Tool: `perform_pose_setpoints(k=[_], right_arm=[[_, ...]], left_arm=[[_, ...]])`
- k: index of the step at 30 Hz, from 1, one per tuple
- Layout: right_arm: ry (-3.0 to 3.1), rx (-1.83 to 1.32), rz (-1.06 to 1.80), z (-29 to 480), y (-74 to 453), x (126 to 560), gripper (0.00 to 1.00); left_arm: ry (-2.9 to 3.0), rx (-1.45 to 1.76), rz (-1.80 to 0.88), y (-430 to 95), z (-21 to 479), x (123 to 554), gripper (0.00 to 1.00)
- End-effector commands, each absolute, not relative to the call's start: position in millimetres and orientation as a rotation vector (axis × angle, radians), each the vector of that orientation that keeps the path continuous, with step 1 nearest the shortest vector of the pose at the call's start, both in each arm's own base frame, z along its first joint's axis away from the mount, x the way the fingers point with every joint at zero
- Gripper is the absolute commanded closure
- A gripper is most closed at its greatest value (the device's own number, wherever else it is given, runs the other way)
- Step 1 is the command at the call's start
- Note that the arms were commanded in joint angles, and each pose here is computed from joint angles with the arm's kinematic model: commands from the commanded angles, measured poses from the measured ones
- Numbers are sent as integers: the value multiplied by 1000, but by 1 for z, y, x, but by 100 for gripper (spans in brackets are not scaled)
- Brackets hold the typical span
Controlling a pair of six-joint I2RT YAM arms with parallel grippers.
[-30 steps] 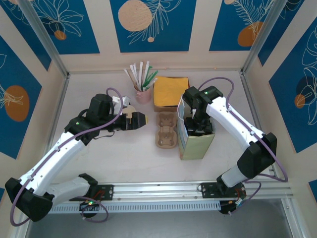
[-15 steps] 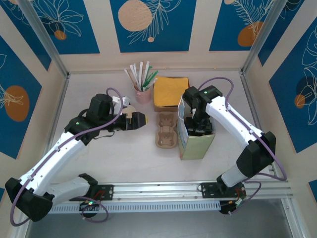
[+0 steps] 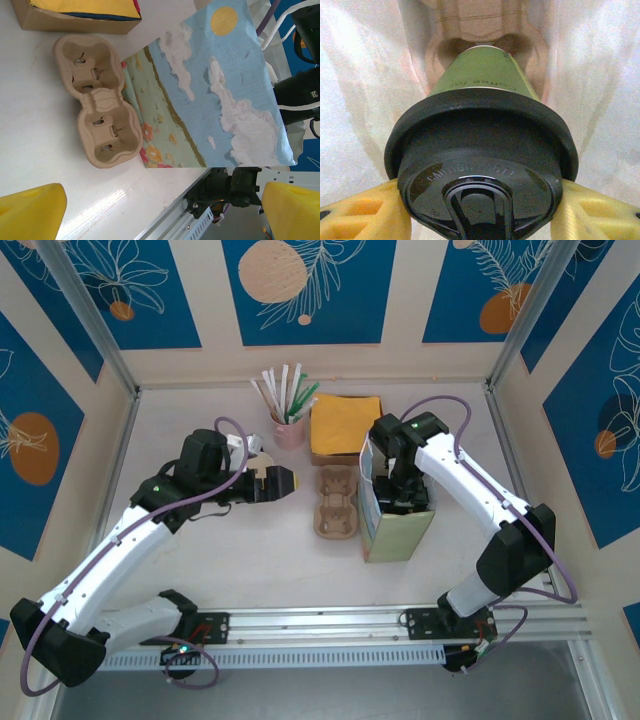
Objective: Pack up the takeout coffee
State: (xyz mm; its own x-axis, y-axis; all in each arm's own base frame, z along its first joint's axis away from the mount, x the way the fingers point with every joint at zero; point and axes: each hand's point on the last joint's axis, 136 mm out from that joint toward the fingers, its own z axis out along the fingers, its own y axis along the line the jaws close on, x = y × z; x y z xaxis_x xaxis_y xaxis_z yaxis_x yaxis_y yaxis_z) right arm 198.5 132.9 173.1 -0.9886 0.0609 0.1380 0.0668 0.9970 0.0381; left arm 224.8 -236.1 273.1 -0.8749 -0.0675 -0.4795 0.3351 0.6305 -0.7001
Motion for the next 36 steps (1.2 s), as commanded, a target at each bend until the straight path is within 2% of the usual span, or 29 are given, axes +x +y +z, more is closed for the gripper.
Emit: perform_pose_setpoints(k=[1,36], right_arm=[[-2993,-87,-98,176,136,198,43],[-2987,-99,-100,170,133,196,43]], left_arm=[[2369,243,-1179,-240,278,222,0],[2355,261,-1211,-244,282,222,0]])
